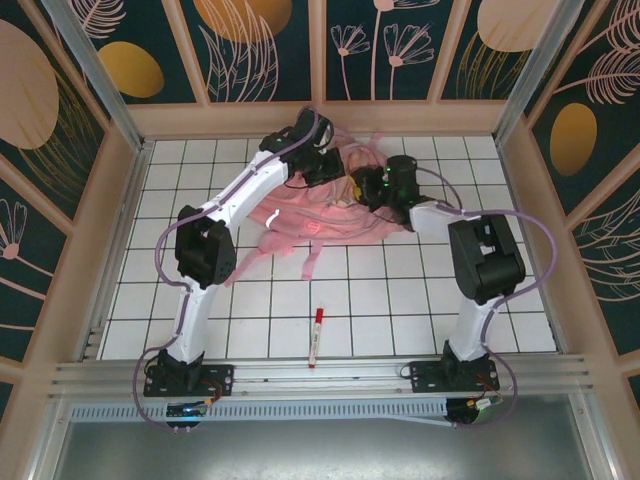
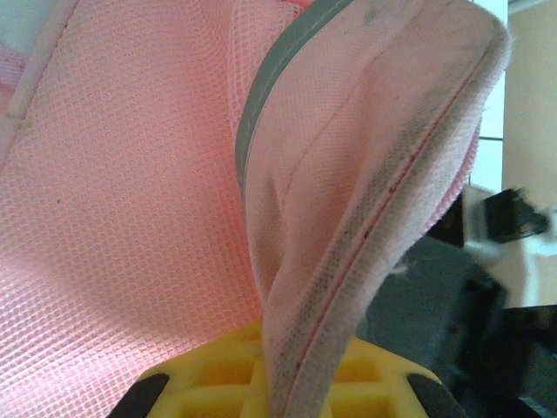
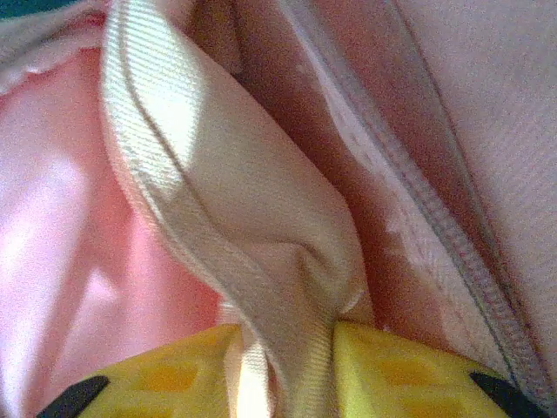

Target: Pack the student bag

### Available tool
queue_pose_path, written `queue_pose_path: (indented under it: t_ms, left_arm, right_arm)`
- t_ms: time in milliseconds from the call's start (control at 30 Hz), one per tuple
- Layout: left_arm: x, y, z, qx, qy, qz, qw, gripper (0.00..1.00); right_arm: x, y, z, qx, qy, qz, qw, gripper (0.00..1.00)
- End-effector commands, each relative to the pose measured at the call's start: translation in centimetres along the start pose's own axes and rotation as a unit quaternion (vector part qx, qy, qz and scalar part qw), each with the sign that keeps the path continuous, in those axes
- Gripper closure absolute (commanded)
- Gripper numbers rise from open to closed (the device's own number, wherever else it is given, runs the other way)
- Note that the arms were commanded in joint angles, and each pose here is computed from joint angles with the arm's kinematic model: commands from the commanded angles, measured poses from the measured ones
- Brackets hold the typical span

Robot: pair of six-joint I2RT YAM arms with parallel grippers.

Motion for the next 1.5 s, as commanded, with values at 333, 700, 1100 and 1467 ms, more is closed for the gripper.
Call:
queue_pose_path:
  t_ms: [333,700,1100,1467]
  left_arm:
    - [1.8,-1.0,-1.5,0.004,-0.068,0.029,0.997,1.0]
    - [2.5,-1.2,-2.4,0.005,-0.09,0.037,0.995,1.0]
    - [5.2,-1.0,-5.6,-0.001,-0.169,0.044,0.985,1.0]
    - [5.6,-1.7,-4.7,0.0,-0.178,0.045,0.983,1.0]
  right_arm:
    - [5.1,-1.8,0.6,0.168,-0.068,0.179,0.967,0.61]
    - [-1.1,-4.1,3.2,0.16,-0.01,0.192,0.968,0.96]
    - [-7.8,-5.5,1.0,0.052,0.041,0.109,0.992,1.0]
    - [-9.8,-5.4,-0.4,0.054,0.072,0.18,0.98,0.96]
Point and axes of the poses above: each hand's point on the last joint's axis, 136 mm out from that joint toward the fingers, its own x axis back along the fingers, its own z axis along the line the jaws close on, y = z × x, the point moved 7 cm from there along x, back along the fingers, and after that the axes turned 9 degrees about x, right-handed, at the moved point
